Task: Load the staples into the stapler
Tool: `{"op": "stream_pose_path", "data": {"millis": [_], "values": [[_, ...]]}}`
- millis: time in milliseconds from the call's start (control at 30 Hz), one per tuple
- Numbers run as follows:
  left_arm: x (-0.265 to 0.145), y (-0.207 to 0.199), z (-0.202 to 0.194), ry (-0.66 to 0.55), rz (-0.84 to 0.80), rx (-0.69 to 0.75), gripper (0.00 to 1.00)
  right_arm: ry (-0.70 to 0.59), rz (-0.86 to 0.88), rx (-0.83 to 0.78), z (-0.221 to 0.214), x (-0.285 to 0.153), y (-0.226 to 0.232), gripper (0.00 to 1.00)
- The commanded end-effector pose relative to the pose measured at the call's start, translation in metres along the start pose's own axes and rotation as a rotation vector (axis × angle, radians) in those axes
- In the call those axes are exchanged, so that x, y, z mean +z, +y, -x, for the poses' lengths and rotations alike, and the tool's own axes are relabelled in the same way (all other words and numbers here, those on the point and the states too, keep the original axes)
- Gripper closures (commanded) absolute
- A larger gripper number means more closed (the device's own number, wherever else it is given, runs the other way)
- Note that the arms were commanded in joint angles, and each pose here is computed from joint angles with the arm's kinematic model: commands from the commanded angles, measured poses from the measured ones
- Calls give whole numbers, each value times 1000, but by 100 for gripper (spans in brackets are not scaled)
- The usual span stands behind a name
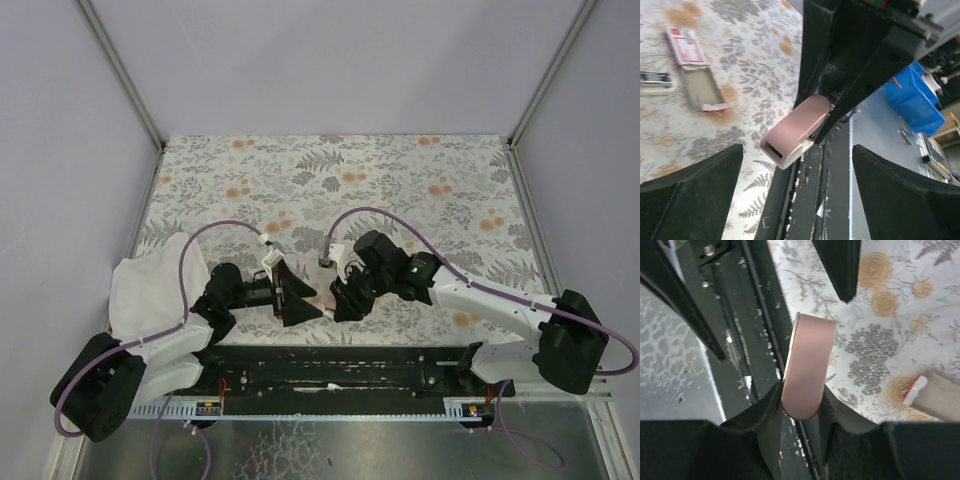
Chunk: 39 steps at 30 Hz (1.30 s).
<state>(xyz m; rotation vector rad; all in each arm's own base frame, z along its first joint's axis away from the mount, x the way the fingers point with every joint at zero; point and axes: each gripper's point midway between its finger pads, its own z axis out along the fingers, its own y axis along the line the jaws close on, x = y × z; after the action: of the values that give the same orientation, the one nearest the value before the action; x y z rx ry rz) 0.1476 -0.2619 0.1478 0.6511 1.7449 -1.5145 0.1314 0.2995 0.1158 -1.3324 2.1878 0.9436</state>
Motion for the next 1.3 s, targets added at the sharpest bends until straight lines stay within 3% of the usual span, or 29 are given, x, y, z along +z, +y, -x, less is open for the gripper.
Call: {"op": "stream_pose_path", "data": {"millis": [0,200,433,833,967,1033,1067,1167,1267], "values": [[5,-36,-1,36,-172,75,10,-65,170,-60,20,-20,39,84],[10,-60,-11,97,-273,86,15,-67,251,-77,24,-28,55,84],[9,-69,-13,110,-324,74,42,-72,319,-91,28,-35,68,84],[10,-71,-13,122,-339,62,65,-30,362,-81,23,-33,72,86],[11,-72,-15,139,-347,53,84,-31,341,-87,24,-33,69,84],[12,-73,-16,145,-351,51,95,-51,303,-82,28,-33,64,78],[12,-73,-16,144,-351,52,99,-71,275,-81,33,-34,62,68],[14,-72,-10,104,-318,77,100,-165,152,-66,47,-41,48,34],[17,-65,1,32,-236,130,100,-311,49,-22,66,-58,40,10]]}}
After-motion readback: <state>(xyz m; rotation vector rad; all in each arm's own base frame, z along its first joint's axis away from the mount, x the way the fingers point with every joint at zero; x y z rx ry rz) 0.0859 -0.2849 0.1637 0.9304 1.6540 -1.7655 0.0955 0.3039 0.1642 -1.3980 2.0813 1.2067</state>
